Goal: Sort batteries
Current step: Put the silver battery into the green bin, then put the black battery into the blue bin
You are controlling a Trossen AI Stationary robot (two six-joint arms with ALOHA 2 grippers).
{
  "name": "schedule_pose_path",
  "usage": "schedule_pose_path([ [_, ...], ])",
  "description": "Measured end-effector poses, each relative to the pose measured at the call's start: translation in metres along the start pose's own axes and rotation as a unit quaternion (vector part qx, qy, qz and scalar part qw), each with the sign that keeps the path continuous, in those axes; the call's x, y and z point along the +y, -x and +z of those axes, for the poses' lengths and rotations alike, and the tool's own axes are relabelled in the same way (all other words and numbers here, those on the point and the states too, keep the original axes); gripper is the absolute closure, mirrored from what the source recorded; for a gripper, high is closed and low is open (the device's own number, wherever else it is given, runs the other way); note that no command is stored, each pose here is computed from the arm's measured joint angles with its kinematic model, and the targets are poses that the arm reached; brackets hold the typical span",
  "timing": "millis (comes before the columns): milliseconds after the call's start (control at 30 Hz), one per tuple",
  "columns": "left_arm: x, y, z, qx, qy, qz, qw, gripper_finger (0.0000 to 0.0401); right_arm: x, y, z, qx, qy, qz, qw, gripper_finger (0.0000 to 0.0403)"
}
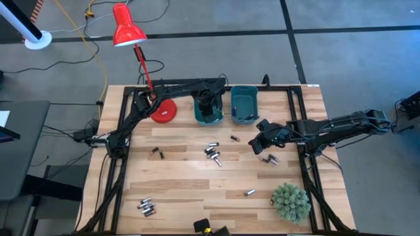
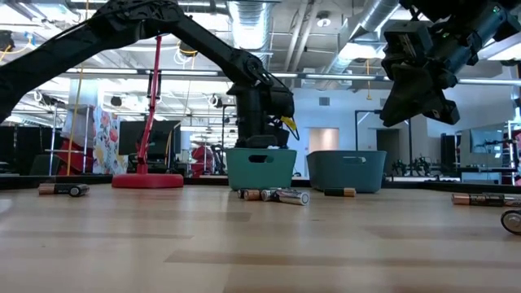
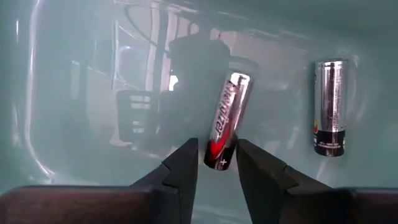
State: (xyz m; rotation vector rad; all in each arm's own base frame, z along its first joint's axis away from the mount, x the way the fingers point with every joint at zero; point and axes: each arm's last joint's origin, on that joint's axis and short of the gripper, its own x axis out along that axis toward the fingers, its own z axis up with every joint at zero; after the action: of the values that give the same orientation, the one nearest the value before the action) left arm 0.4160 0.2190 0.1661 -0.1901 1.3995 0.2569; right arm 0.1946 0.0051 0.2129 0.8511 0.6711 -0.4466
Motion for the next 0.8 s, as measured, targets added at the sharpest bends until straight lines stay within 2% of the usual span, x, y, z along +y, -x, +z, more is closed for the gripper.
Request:
schedule_pose_path([
  [300,-0.001,0.011,0.0,0.012,-0.002,-0.012,1.0,0.0271,0.0,0.0,0.0,0.0,0.001,0.0,1.0,0.0328],
  [633,0.002,0.068,0.016,-0.032,0.026,-0.004,0.999,0.027,0.0,0.0,0.0,0.0,0.001,0.0,1.0,0.0328],
  [800,-0.003,0.098,0.012,-0.016,0.055,-0.007,0.998,0.027,0.0,0.0,0.0,0.0,0.001,0.0,1.0,0.0328],
])
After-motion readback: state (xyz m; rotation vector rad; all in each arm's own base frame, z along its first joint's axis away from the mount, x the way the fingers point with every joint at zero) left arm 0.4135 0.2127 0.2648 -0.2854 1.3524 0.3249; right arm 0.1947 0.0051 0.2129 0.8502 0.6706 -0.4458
